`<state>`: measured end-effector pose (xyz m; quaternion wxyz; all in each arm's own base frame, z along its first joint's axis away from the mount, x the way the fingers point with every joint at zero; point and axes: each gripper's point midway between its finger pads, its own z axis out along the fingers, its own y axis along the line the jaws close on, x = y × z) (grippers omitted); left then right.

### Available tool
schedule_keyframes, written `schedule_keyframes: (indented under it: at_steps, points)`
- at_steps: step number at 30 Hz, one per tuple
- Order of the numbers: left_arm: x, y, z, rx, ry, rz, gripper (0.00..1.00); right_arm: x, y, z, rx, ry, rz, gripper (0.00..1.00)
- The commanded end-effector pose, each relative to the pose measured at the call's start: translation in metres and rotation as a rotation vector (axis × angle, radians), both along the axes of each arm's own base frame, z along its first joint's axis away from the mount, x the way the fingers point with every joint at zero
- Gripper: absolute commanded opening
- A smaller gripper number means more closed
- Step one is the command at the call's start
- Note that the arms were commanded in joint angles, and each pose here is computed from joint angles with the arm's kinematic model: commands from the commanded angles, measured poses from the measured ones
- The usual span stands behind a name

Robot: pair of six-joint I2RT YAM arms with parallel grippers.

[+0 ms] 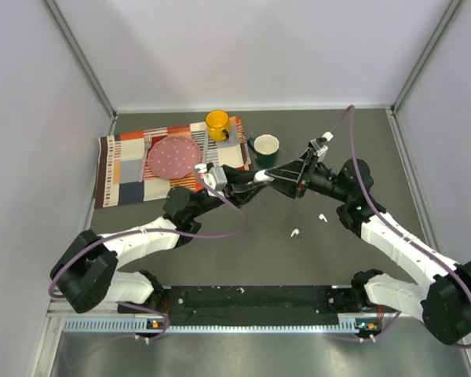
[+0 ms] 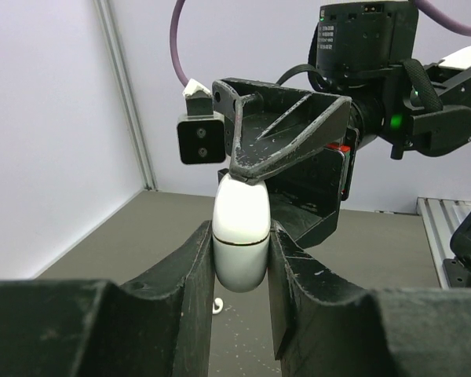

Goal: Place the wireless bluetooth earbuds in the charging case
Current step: Open the charging case.

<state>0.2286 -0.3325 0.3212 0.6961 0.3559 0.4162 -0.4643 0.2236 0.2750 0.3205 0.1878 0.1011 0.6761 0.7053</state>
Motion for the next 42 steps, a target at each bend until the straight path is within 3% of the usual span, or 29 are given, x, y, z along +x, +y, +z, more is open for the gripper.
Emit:
schedule_keyframes:
  at_steps: [1, 16, 18, 21, 22, 23, 26, 27, 30, 33, 41, 42]
  points:
    - [-0.007, 0.01, 0.04, -0.136, -0.094, 0.014, 0.3, -0.007, 0.006, -0.002, 0.04, 0.033, 0.041, 0.15]
    - [-0.007, 0.006, 0.039, -0.133, -0.09, 0.008, 0.29, -0.009, 0.009, -0.004, 0.076, 0.074, 0.054, 0.15]
    - [-0.006, 0.005, 0.039, -0.131, -0.092, 0.008, 0.25, -0.009, 0.01, -0.005, 0.073, 0.075, 0.055, 0.15]
    - [-0.005, 0.004, 0.038, -0.125, -0.089, 0.007, 0.0, -0.011, 0.011, -0.005, 0.074, 0.073, 0.063, 0.17]
    - [-0.005, 0.004, 0.037, -0.127, -0.087, 0.01, 0.0, -0.011, 0.011, -0.004, 0.076, 0.066, 0.063, 0.19]
    - [-0.004, 0.005, 0.038, -0.133, -0.082, 0.02, 0.0, -0.011, 0.01, -0.004, 0.076, 0.063, 0.063, 0.22]
    - [-0.004, 0.009, 0.039, -0.146, -0.078, 0.033, 0.0, -0.011, 0.009, -0.003, 0.06, 0.032, 0.044, 0.49]
    - [-0.003, 0.011, 0.039, -0.156, -0.072, 0.041, 0.0, -0.009, 0.008, -0.003, 0.048, 0.022, 0.028, 0.65]
    - [-0.008, 0.014, 0.04, -0.159, -0.067, 0.029, 0.0, -0.005, 0.005, -0.001, -0.023, -0.04, -0.018, 0.92]
    - [-0.013, 0.02, 0.043, -0.178, -0.055, 0.025, 0.0, -0.002, 0.001, 0.004, -0.113, -0.118, -0.059, 0.98]
    - [-0.029, 0.042, 0.053, -0.216, -0.068, 0.016, 0.0, -0.008, -0.013, 0.045, -0.302, -0.451, -0.093, 0.99]
    - [-0.032, 0.044, 0.054, -0.214, -0.065, 0.01, 0.0, -0.01, -0.015, 0.037, -0.354, -0.442, -0.084, 0.99]
